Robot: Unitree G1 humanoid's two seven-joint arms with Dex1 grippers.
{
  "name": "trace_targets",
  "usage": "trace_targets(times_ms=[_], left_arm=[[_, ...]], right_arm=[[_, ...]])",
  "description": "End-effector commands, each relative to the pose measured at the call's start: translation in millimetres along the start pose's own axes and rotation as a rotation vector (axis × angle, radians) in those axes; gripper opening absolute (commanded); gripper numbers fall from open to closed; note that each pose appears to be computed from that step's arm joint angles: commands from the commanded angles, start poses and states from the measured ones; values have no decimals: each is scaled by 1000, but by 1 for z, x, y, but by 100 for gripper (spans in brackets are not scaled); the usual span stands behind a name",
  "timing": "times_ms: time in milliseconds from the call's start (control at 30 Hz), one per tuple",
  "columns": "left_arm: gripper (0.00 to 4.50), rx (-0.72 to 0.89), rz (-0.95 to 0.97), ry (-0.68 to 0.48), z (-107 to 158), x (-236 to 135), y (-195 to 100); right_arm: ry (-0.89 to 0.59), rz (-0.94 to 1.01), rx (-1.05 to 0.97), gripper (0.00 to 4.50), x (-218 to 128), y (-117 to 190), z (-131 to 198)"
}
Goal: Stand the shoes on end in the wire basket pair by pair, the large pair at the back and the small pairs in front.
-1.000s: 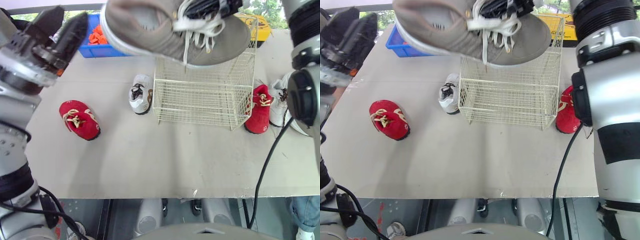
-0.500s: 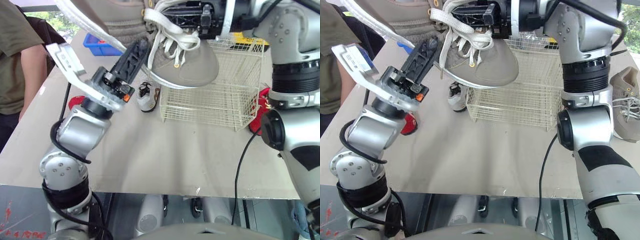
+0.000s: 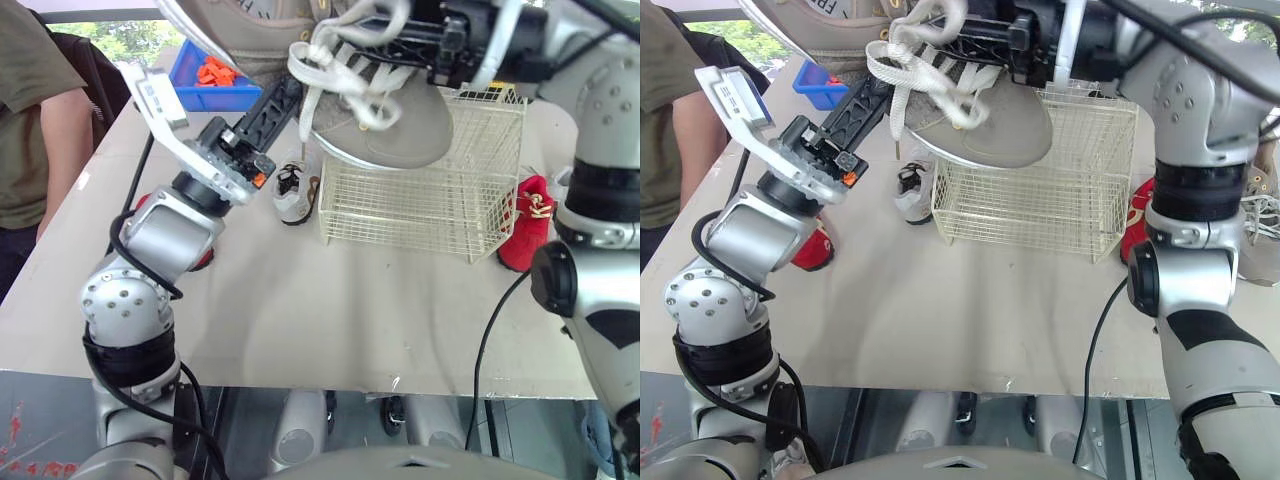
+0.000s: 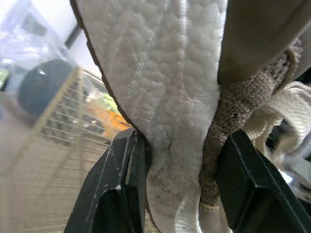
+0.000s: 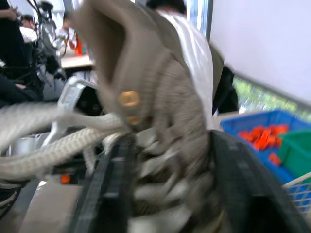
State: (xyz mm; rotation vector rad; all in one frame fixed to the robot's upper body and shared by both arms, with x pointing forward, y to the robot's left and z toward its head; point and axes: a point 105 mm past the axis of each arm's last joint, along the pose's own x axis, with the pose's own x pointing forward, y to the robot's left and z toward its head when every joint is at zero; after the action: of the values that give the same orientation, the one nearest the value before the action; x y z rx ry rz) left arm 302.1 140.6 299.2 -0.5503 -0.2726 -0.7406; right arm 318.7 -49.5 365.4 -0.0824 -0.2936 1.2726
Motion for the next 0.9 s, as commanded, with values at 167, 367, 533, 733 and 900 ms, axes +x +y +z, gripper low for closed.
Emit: trace_targets(times_ms=[167,367,533,733,900], left_arm=[[153,323,-98,-42,67,27,3],[153,598,-186,12,75,73,18],[146,800,-212,29,78,107,29],[145,724,-243,-9,95,133,22],[145,539,-247,-37,112,142,12]], right_arm=[[-92,-190,-283,450,-62,24,-13],[-155,-316,-287,450,-84,50,-29],[-125,-372,-276,450,-106,63,-37],[-37,-406,-218,450,-129,47,-38],[-3,-412,-222,450,-132,43,-42]])
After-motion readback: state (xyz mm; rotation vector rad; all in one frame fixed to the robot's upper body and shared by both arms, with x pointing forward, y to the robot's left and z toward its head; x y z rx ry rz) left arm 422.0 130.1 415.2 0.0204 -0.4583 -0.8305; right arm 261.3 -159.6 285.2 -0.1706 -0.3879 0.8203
